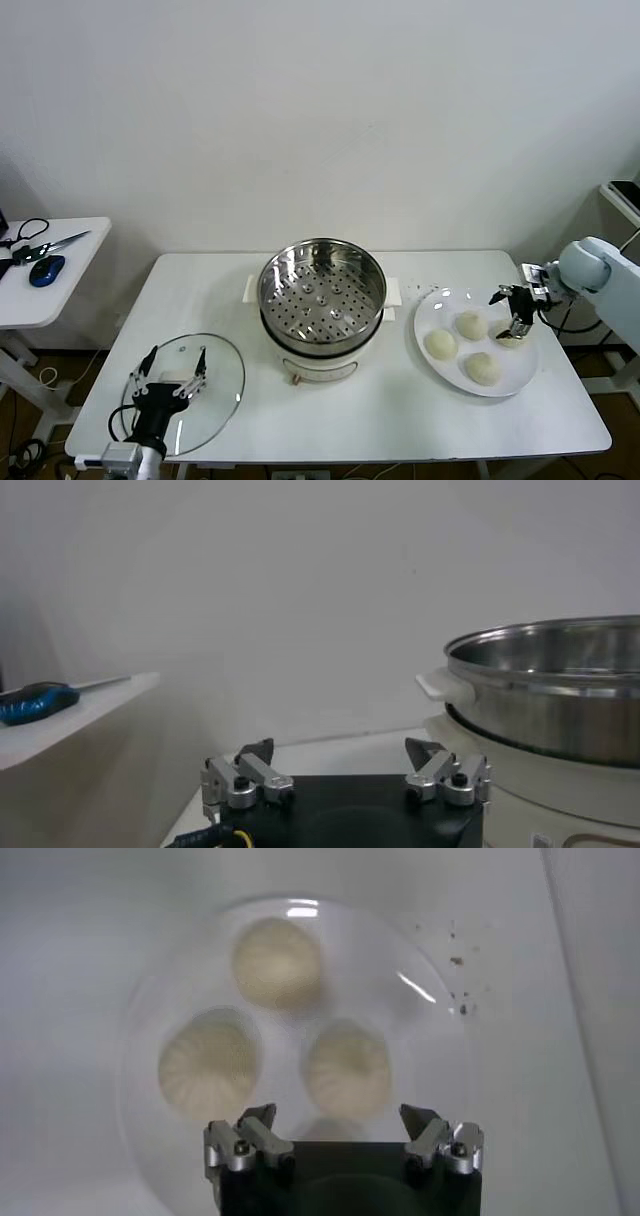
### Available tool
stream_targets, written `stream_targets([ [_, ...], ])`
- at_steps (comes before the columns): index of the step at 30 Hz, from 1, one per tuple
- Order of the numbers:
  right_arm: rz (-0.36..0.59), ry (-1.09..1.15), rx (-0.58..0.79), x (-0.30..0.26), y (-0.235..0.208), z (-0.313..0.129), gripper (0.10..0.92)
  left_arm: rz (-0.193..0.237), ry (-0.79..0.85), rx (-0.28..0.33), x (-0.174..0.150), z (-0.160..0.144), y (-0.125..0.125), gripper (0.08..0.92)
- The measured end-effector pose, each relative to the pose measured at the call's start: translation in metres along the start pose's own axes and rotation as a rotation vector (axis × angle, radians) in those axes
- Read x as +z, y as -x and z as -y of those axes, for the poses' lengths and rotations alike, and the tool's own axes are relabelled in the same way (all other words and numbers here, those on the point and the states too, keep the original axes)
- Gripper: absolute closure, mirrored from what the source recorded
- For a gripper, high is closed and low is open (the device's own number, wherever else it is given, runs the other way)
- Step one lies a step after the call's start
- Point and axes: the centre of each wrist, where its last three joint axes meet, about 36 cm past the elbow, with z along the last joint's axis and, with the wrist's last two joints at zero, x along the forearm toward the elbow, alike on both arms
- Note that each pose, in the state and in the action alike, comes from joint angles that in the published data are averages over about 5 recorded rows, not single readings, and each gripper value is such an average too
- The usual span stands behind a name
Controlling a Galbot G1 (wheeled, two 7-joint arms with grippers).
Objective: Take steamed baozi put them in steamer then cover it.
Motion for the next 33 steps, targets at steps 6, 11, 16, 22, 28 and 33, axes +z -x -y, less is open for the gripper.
stream_targets([
  [6,-0.048,-0.034,-0.035,-0.017,0.018,0.014,0.200,-0.005,0.001,-0.003,0.002,-0.001,0.000,0.177],
  [11,-0.075,-0.061,-0.054,-0.031,0.032,0.022,0.200,-0.007,-0.001,-0.006,0.002,-0.001,0.000,0.177],
  [16,-0.093,-0.082,-0.065,-0.042,0.044,0.028,0.200,-0.011,-0.014,-0.011,0.002,0.002,0.000,0.177],
  [22,-0.114,-0.107,-0.076,-0.049,0.056,0.030,0.200,-0.016,-0.020,-0.018,0.002,0.000,0.000,0.177],
  [28,-0.127,-0.124,-0.082,-0.052,0.064,0.030,0.205,-0.023,-0.021,-0.020,0.005,-0.002,-0.002,0.177],
  [33,-0.122,-0.129,-0.080,-0.056,0.068,0.031,0.269,-0.020,-0.022,-0.019,0.004,-0.001,0.000,0.177],
])
